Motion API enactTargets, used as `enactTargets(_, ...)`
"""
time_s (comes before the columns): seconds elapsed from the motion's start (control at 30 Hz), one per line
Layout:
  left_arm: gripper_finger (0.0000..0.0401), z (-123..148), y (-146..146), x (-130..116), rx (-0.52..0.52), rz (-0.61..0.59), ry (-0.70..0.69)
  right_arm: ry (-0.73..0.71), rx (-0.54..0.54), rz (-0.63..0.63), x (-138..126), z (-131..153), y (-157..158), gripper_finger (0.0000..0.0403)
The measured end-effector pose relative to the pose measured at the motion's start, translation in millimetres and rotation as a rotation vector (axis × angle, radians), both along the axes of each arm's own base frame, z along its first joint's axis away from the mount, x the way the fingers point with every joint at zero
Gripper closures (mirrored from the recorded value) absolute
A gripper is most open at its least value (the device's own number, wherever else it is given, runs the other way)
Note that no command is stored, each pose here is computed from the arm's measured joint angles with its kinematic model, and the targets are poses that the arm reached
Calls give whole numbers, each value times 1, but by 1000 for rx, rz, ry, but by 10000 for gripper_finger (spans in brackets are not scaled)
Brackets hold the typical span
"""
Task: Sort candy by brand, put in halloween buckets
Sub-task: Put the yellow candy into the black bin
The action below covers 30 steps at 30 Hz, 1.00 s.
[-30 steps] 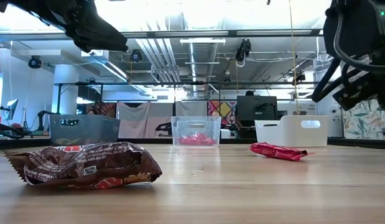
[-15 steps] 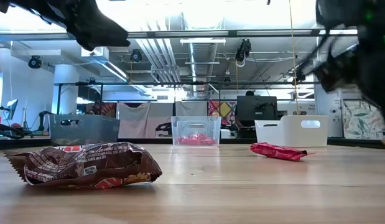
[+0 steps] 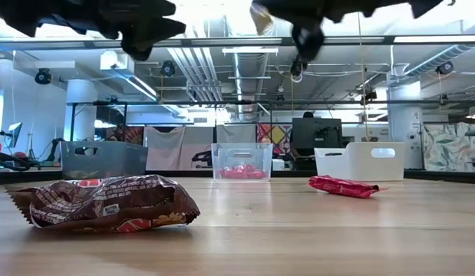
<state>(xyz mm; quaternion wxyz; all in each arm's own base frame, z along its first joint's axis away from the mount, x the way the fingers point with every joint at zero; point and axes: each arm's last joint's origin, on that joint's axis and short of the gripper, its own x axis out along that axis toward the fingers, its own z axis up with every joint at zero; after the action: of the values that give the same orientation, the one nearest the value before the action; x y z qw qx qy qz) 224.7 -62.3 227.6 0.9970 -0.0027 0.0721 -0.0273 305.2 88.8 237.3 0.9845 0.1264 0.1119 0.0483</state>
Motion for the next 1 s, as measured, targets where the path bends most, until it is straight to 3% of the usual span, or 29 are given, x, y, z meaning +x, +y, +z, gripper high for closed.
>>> enactTargets(0.27, 228, -11, -7, 20, -27, -46, -67, -194, -188, 110, 34, -5, -8, 394)
enactTargets(0.7, 234, -18, -12, 30, -70, -115, -70, -142, -342, 170, 72, 10, -11, 394)
enactTargets(0.83, 260, -17, -12, 30, -64, -123, -82, -145, -363, 169, 73, 14, -12, 394)
enactTargets(1.0, 329, -16, -12, 30, -49, -127, -90, -127, -374, 160, 74, 14, -15, 394)
